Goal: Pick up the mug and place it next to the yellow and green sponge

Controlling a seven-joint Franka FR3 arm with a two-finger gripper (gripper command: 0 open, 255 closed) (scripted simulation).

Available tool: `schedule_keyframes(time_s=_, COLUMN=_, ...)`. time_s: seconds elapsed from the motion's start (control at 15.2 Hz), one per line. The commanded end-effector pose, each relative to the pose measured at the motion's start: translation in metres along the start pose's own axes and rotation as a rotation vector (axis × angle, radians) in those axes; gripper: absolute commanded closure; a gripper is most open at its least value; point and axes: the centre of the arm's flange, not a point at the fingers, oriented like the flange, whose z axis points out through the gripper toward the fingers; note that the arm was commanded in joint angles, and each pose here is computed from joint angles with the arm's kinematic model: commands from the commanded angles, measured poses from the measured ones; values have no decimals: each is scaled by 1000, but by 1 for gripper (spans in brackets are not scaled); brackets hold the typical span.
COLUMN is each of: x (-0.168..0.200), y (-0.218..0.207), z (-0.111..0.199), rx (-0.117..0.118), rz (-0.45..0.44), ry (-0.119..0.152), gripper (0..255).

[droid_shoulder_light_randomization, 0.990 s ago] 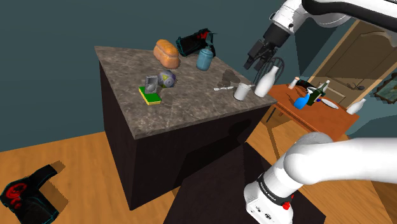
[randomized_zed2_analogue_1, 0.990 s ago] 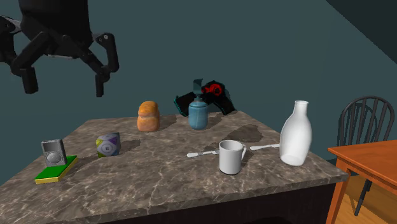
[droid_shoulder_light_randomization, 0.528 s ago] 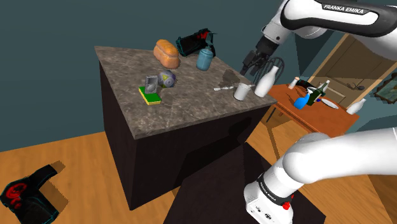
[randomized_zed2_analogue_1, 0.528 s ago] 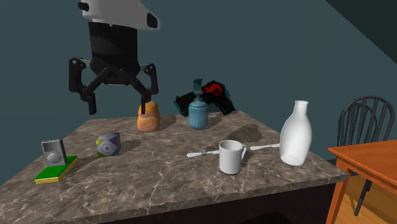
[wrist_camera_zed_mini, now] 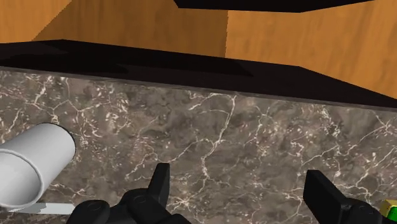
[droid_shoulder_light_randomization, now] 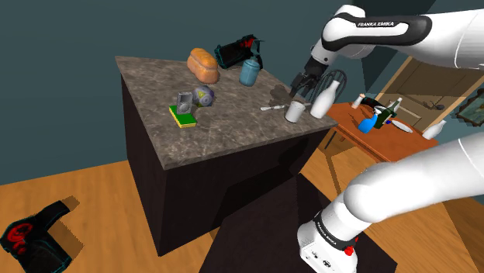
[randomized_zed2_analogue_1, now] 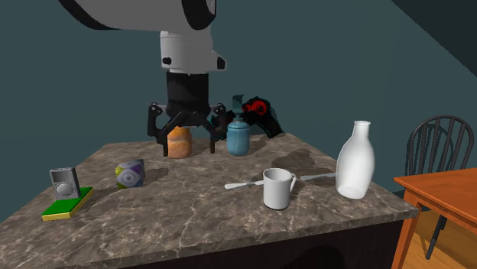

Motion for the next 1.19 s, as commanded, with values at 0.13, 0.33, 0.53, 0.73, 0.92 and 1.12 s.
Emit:
schedule_keyframes(time_s=0.13, x=23, y=41, z=25, rx=-23, rz=9, ry=-13, gripper=0)
schedule_keyframes(time_s=0.33, x=38, y=71, z=44, rx=-39, rz=17, ry=-23, gripper=0)
schedule_keyframes(time_s=0.53, x=53, y=101, z=63, rx=-55, rz=24, ry=-33, gripper=0)
schedule_keyframes(time_s=0.73, x=67, y=131, z=82, rx=-71, rz=32, ry=-43, gripper=0)
schedule_keyframes(time_s=0.92, x=81, y=161, z=100, rx=-87, rz=39, ry=-53, gripper=0)
schedule_keyframes(time_s=1.12, x=94, y=193, z=118, rx=-103, rz=47, ry=-63, gripper=0)
